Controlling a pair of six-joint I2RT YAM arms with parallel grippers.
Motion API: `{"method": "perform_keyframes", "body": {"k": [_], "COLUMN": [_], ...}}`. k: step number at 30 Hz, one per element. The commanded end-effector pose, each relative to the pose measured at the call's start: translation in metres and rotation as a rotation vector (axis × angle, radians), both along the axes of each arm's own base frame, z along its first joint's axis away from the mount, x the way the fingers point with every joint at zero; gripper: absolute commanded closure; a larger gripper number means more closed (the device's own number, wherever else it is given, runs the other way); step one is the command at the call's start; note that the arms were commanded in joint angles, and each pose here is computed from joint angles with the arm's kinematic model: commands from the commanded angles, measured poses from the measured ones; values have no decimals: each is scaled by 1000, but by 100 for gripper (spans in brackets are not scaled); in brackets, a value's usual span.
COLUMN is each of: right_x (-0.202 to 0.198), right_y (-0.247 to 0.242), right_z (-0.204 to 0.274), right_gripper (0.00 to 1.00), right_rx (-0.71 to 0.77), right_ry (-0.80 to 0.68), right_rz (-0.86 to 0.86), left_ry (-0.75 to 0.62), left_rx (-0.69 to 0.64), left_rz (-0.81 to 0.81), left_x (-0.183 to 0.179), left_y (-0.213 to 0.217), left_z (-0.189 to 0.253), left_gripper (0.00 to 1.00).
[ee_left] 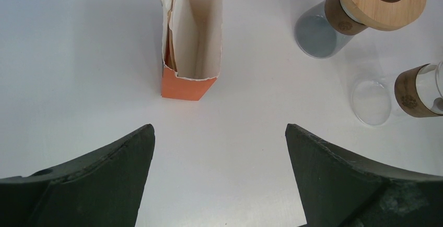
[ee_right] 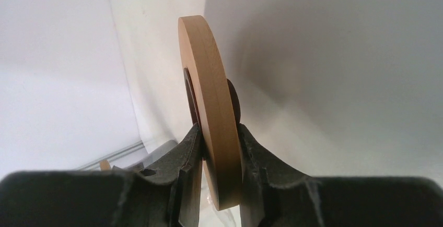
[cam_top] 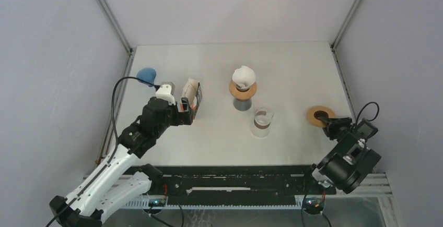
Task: Place the coffee filter in the dripper
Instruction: Pick up the coffee filter from the corner of the board, then place the connecting ring onto the coffee server.
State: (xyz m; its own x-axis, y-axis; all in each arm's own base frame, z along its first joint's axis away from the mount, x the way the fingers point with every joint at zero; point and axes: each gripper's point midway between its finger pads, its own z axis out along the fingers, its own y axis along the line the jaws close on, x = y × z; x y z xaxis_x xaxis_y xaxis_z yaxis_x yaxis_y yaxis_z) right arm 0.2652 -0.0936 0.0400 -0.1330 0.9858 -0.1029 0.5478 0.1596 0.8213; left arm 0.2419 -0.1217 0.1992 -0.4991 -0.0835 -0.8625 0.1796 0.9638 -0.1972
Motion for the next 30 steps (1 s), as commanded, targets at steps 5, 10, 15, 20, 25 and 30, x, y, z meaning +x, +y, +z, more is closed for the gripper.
{"method": "perform_keyframes", "body": {"k": [5,10,15,20,25,30], "right_x": [21,30,35,32,24,11], "right_y": [25,50,74,102,131,162], "right_z": [62,97,131,154,166,171], "right_gripper": [96,96,97,97,97,97], "right_rx": [-81,-102,-111,-81,-54,-10], "right_ry": [-153,-229,-302,-365,-387,-393], "right_rz": [123,183,262,354,458,563], "left_ry": [-28,-17,-11,2,20,44], "left_rx": [-78,-104,-130,-158,-198,-248], "left_rz": [-43,-60,-75,-96,-117,-144], "left_x": [4,3,3,2,2,0], "left_y": [-17,-24,-29,-37,-46,-57], "left_z": [22,27,33,40,46,51], "left_gripper": [0,0,0,0,0,0]}}
